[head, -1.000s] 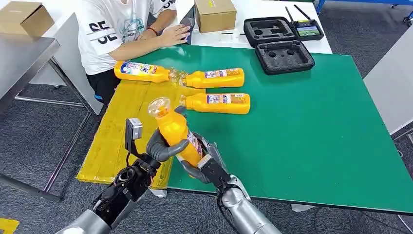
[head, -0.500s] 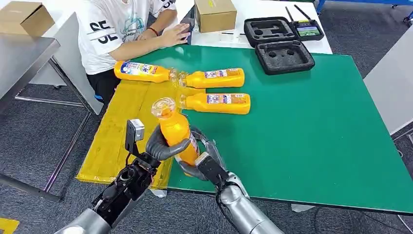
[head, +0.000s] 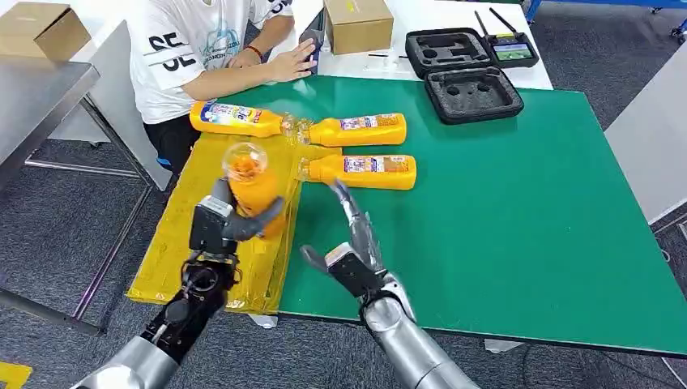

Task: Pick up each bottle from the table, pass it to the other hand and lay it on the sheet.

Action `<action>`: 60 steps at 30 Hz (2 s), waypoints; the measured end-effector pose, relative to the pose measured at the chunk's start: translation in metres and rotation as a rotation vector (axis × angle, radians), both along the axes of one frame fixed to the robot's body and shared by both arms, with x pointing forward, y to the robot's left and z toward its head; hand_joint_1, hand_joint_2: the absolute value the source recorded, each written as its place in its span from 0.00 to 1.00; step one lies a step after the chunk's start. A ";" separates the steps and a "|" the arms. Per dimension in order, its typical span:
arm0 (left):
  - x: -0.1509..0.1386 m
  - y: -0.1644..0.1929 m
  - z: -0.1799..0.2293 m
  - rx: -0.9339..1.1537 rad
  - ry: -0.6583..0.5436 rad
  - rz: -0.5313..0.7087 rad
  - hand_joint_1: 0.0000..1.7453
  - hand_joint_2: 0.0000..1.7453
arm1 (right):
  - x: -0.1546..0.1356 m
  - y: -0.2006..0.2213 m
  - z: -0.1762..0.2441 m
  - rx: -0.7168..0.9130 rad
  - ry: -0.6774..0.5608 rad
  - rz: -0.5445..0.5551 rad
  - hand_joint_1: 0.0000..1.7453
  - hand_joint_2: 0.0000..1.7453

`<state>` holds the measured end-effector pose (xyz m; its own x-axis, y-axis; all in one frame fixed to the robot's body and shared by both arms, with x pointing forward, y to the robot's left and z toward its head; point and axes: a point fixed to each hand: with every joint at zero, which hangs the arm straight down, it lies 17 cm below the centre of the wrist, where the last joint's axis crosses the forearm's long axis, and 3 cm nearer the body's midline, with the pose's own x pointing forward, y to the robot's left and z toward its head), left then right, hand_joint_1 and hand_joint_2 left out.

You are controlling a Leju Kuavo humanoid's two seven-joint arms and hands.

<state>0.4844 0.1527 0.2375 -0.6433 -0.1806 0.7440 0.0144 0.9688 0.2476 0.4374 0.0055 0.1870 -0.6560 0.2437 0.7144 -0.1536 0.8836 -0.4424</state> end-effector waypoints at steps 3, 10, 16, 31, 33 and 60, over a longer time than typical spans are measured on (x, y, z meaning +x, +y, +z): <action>-0.001 0.023 0.008 0.057 -0.070 0.104 1.00 1.00 | -0.003 -0.009 0.027 0.071 -0.045 -0.009 0.00 0.00; -0.002 0.067 0.018 0.173 -0.170 0.311 1.00 1.00 | -0.027 -0.019 0.089 0.218 -0.172 0.001 0.00 0.00; 0.004 0.080 0.006 0.267 -0.126 0.355 1.00 1.00 | -0.041 -0.014 0.101 0.235 -0.206 0.037 0.00 0.00; 0.041 0.065 -0.057 0.720 0.040 0.281 1.00 1.00 | -0.069 0.032 0.096 0.199 -0.151 0.271 0.00 1.00; 0.051 0.057 -0.074 0.816 0.084 0.239 1.00 1.00 | -0.075 0.049 0.099 0.186 -0.140 0.320 0.00 1.00; 0.058 0.049 -0.211 1.521 0.464 -0.106 1.00 1.00 | -0.093 0.127 0.081 0.129 -0.009 0.521 0.00 1.00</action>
